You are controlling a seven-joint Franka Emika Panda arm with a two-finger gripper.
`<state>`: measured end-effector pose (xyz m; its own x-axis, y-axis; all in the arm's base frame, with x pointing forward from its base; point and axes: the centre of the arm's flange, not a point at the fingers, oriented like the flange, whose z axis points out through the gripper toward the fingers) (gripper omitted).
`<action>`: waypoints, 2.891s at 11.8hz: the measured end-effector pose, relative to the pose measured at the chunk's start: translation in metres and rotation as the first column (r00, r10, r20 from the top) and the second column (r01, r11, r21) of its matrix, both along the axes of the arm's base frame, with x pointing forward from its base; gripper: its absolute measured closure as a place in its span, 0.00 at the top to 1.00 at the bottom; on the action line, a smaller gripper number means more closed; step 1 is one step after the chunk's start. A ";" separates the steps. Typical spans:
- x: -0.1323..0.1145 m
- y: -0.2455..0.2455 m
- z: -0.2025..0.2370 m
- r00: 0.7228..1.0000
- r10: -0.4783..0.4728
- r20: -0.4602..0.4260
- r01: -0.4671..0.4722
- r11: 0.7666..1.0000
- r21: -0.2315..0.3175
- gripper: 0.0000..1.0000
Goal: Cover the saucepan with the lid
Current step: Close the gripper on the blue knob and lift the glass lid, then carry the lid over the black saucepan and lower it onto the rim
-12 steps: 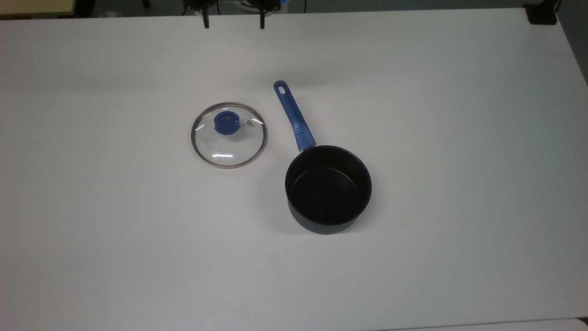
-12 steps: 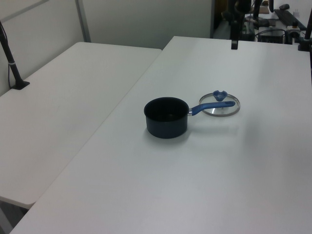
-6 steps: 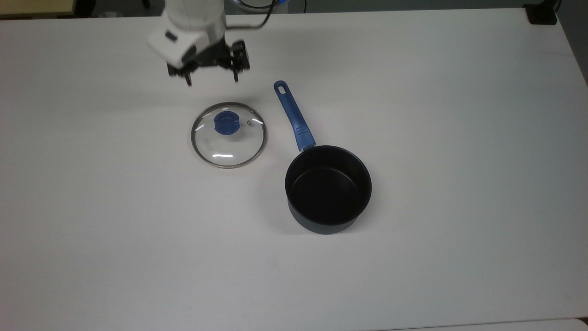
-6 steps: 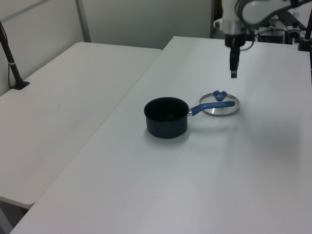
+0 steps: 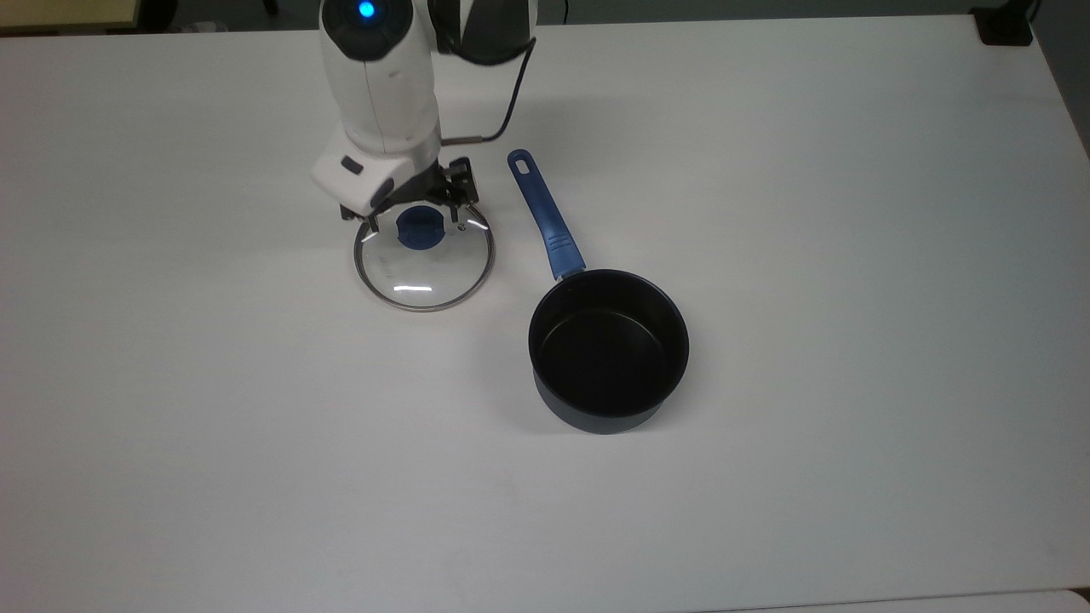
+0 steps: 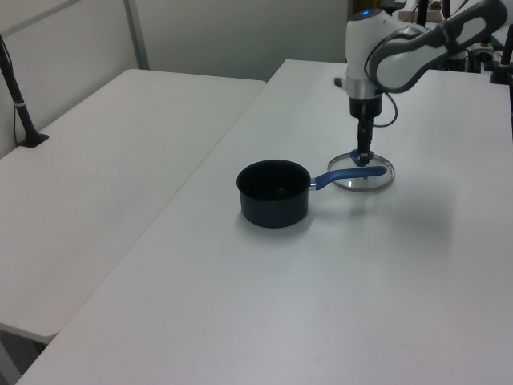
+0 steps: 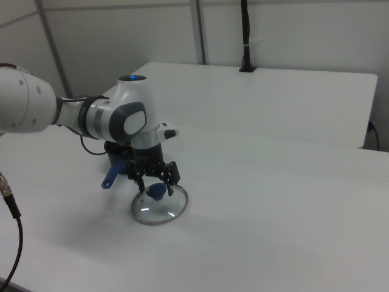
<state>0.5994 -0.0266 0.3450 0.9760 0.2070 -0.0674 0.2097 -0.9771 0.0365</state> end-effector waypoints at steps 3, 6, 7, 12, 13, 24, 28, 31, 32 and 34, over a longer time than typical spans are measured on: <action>0.007 0.004 -0.012 1.000 0.009 0.026 -0.009 1.000 0.003 0.94; 0.008 0.006 -0.010 0.999 0.035 0.032 -0.035 0.999 0.004 0.60; 0.009 0.006 -0.009 0.999 0.040 0.034 -0.040 0.999 0.004 0.60; 0.039 0.003 0.064 0.996 0.030 0.088 -0.030 1.000 -0.004 0.60; 0.047 0.002 0.084 0.992 0.005 0.129 -0.004 1.000 -0.005 0.60; 0.101 0.206 0.104 0.952 -0.121 0.283 0.091 0.989 0.118 0.60; 0.104 0.213 0.087 0.955 -0.114 0.273 0.085 0.990 0.115 0.60; 0.104 0.215 0.082 0.958 -0.111 0.266 0.083 0.990 0.112 0.64; 0.105 0.215 0.077 0.959 -0.111 0.260 0.084 0.990 0.110 0.78; 0.105 0.214 0.072 0.961 -0.112 0.255 0.087 0.990 0.108 0.93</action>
